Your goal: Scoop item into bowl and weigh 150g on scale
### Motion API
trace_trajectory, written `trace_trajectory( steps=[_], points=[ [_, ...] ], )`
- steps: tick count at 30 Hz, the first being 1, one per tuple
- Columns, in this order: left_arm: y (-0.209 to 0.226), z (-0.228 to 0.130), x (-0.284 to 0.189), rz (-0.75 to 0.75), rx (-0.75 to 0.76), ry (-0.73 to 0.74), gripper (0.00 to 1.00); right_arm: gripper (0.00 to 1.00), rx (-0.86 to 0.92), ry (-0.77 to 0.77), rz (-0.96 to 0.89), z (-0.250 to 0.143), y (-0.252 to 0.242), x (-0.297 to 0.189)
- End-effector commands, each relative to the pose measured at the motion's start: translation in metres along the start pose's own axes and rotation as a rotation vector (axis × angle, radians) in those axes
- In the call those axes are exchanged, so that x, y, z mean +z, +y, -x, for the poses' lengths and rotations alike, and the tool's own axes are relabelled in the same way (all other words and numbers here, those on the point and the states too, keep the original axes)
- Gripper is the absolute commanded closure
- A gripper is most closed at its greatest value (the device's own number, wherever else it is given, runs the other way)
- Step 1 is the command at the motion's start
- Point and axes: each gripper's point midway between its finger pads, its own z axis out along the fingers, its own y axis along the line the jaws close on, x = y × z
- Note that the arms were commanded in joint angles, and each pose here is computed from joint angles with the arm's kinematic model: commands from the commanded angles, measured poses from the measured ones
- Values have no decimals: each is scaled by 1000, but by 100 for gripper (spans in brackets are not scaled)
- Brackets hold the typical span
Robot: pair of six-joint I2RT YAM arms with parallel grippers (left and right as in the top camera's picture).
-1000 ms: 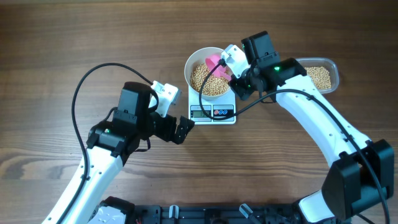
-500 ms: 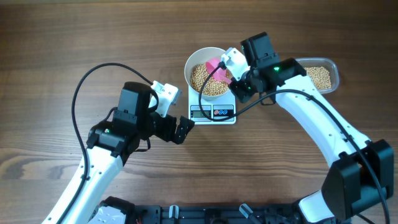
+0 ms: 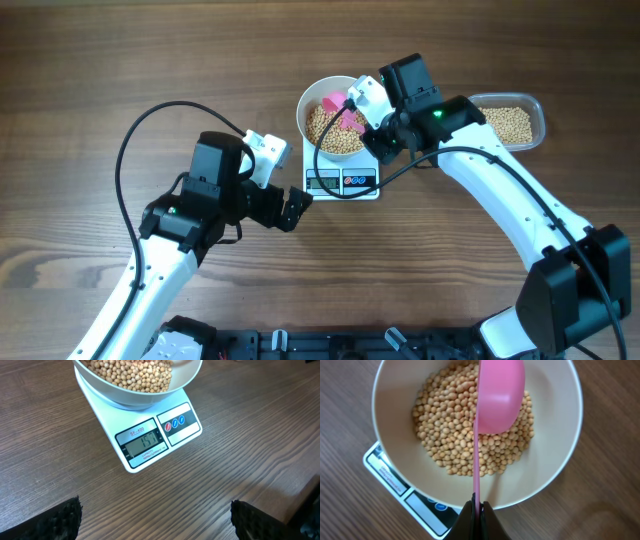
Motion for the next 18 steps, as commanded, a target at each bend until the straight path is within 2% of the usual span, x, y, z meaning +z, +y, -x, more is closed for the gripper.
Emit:
trace_trajectory(
  steps=[1, 18],
  points=[
    [-3, -1, 2, -14, 6, 5, 0, 96, 9, -21, -54, 9, -9, -7],
    [-3, -1, 2, -14, 6, 5, 0, 96, 21, -55, -68, 14, -12, -19]
  ],
)
